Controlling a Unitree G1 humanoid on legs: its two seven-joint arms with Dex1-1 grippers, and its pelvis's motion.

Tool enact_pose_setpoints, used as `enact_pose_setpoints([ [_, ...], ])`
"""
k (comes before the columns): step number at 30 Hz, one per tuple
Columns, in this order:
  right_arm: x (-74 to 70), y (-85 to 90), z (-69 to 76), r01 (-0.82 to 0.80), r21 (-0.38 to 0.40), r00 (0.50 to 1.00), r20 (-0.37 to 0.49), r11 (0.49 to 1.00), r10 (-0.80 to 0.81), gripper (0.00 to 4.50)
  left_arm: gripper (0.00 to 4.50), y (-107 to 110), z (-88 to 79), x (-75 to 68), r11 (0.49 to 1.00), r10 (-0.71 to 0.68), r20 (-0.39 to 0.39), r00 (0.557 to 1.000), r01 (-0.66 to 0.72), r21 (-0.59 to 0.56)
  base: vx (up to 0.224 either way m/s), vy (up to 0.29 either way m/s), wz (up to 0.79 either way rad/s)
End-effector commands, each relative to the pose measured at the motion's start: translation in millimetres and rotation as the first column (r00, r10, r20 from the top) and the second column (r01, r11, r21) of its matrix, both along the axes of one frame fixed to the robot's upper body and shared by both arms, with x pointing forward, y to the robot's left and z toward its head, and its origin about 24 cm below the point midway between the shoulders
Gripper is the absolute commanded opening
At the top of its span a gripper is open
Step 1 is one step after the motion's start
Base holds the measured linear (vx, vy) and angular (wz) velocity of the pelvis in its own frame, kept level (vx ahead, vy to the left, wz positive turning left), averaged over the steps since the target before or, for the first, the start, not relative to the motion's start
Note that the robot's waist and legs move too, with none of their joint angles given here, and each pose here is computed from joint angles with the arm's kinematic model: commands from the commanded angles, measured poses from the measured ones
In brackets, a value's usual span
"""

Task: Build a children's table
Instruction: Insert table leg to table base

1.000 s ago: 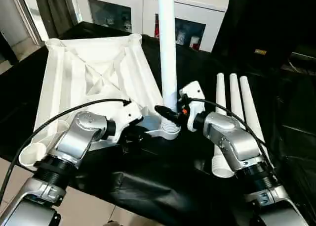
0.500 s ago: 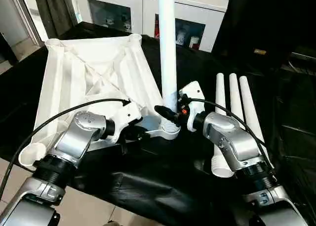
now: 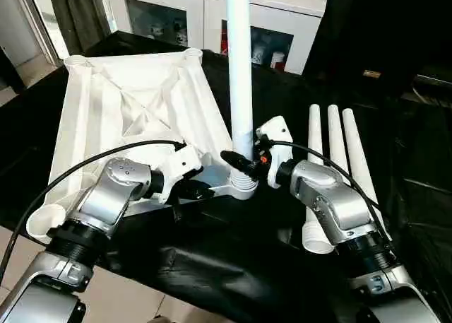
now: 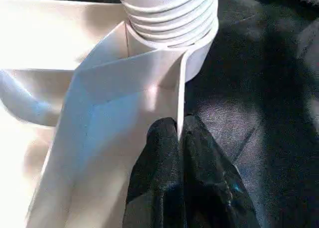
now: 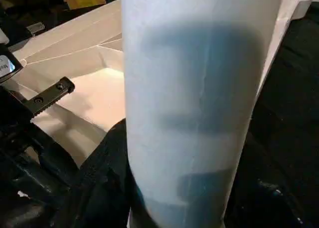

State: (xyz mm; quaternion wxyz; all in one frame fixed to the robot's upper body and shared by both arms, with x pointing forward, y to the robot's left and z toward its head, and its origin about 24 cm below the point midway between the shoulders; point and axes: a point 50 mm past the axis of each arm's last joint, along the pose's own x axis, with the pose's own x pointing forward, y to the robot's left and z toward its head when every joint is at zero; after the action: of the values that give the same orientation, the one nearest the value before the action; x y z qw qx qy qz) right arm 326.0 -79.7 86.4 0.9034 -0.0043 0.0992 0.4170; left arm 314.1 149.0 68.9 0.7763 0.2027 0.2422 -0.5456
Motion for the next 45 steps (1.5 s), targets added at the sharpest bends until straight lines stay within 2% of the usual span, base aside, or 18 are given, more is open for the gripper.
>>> enact_pose_setpoints([
  [1,1.0,-6.6,-9.4,0.030,-0.018,0.999,-0.032,0.999,-0.031,1.89,0.00,8.6,-23.1,-10.7,0.997,0.010,-0.102,0.995,-0.002,0.075,0.000,0.000,0.00],
  [4,3.3,-10.1,-9.2,0.066,0.009,0.997,-0.032,0.998,-0.066,1.89,0.00,7.4,-21.6,-9.4,0.997,0.010,-0.091,0.996,-0.004,0.072,0.000,0.000,0.00],
  [6,5.1,-18.3,-12.9,0.135,0.066,0.990,-0.051,0.989,-0.132,1.89,0.00,6.0,-18.9,-7.3,0.998,0.015,-0.079,0.997,-0.010,0.063,0.000,0.000,0.00],
  [8,5.1,-21.2,-14.8,0.157,0.084,0.987,-0.059,0.984,-0.152,1.89,0.00,5.7,-18.2,-6.6,0.998,0.016,-0.075,0.997,-0.012,0.061,0.000,0.000,0.00],
  [13,-5.3,-32.0,-31.9,0.219,0.155,0.974,-0.095,0.963,-0.206,1.89,0.00,5.3,-16.5,-3.6,0.998,0.017,-0.068,0.998,-0.013,0.060,0.000,0.000,0.00],
  [21,-14.8,-39.3,-45.5,0.260,0.207,0.964,-0.112,0.943,-0.241,1.89,0.00,4.5,-14.7,-0.5,0.998,0.017,-0.058,0.998,-0.013,0.059,0.000,0.000,0.00],
  [23,-19.2,-41.7,-54.2,0.280,0.217,0.959,-0.115,0.935,-0.260,1.89,0.00,4.0,-13.9,0.6,0.998,0.018,-0.053,0.998,-0.015,0.059,0.000,0.000,0.00],
  [24,-23.1,-43.6,-62.8,0.297,0.219,0.954,-0.114,0.929,-0.278,1.89,0.00,4.0,-13.1,1.2,0.998,0.018,-0.050,0.999,-0.015,0.060,0.000,0.000,0.00],
  [28,-28.6,-43.8,-72.8,0.305,0.212,0.951,-0.110,0.928,-0.288,1.89,0.00,5.3,-12.1,1.4,0.998,0.015,-0.050,0.999,-0.012,0.064,0.000,0.000,0.00],
  [38,-36.1,-41.1,-80.1,0.292,0.225,0.956,-0.089,0.930,-0.279,1.89,0.00,8.7,-11.5,1.4,0.997,0.012,-0.054,0.998,-0.008,0.076,0.000,0.000,0.00],
  [42,-43.2,-33.3,-84.8,0.182,0.132,0.983,-0.021,0.974,-0.181,1.89,0.00,7.8,-12.6,1.6,0.996,0.000,-0.058,0.998,0.006,0.092,0.000,0.000,0.00],
  [45,-44.2,-31.6,-85.3,0.148,0.114,0.989,-0.011,0.982,-0.148,1.89,0.00,6.8,-13.0,1.8,0.996,-0.002,-0.057,0.998,0.008,0.092,0.000,0.000,0.00],
])
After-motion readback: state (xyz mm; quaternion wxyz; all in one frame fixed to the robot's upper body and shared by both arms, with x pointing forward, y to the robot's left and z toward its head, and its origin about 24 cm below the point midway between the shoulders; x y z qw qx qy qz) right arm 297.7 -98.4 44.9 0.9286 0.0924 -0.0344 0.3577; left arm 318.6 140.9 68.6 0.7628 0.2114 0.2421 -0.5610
